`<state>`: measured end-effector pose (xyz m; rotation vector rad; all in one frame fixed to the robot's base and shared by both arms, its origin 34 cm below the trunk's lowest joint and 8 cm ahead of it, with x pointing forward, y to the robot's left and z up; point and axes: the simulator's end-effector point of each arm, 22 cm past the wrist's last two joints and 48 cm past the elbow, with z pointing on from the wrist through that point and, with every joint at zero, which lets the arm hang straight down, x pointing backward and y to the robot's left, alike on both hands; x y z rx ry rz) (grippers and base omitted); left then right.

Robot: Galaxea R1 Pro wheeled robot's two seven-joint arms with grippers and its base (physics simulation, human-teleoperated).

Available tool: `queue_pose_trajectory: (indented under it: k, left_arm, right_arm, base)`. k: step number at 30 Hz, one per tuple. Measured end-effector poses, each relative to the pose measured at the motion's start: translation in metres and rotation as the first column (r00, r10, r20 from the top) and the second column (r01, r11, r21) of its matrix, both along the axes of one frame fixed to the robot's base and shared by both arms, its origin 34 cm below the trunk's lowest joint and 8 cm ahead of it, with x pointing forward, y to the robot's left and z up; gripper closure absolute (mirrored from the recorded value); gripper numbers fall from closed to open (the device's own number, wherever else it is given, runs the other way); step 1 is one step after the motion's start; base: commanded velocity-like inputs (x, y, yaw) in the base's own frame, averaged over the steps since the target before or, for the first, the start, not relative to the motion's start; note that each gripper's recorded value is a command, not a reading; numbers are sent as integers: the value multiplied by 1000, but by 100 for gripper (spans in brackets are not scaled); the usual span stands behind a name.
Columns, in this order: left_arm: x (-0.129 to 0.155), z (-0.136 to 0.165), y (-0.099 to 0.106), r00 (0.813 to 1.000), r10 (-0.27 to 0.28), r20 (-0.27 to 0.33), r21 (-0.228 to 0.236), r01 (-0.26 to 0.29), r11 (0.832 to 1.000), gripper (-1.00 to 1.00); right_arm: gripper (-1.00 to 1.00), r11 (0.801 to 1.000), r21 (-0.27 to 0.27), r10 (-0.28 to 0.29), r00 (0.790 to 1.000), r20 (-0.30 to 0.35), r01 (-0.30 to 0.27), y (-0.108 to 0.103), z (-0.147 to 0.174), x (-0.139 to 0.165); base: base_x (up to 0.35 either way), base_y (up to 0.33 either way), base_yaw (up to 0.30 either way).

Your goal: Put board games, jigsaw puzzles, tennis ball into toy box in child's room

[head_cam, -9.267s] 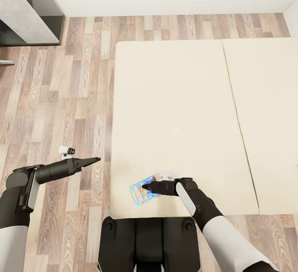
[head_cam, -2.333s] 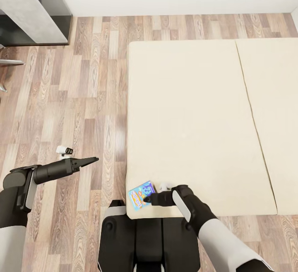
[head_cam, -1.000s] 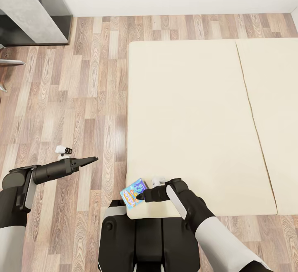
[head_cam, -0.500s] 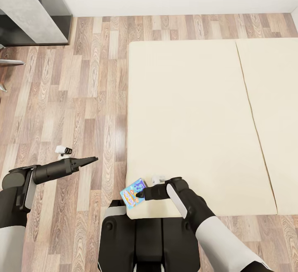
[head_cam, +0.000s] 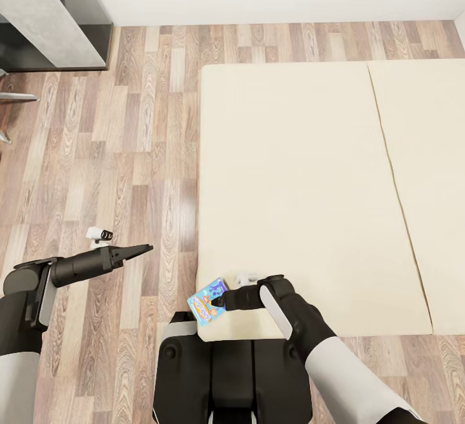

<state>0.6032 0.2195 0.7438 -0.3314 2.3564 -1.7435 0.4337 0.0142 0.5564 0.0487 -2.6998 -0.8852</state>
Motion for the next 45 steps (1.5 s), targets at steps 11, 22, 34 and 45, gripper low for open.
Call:
queue_pose_trajectory:
  k: [11, 22, 34, 45]
  left_arm:
    - [0, 0, 0, 1000, 0, -1, 0, 0, 1000, -100]
    - [0, 0, 0, 1000, 0, -1, -1, 0, 1000, -100]
    - [0, 0, 0, 1000, 0, 0, 0, 0, 1000, -100]
    - [0, 0, 1, 1000, 1, 0, 1, -1, 1000, -100]
  right_arm:
    - [-100, 999, 0, -36, 997, 75, 36, 1, -6, 15]
    - [-100, 999, -10, -36, 997, 75, 37, 0, -12, 8]
    - [-100, 999, -26, -36, 999, 36, 37, -4, -20, -12]
    - [-100, 999, -23, -41, 998, 37, 42, -3, -20, -12]
  base:
    - [0, 0, 0]
    - [0, 0, 0]
    - [0, 0, 0]
    - [0, 0, 0]
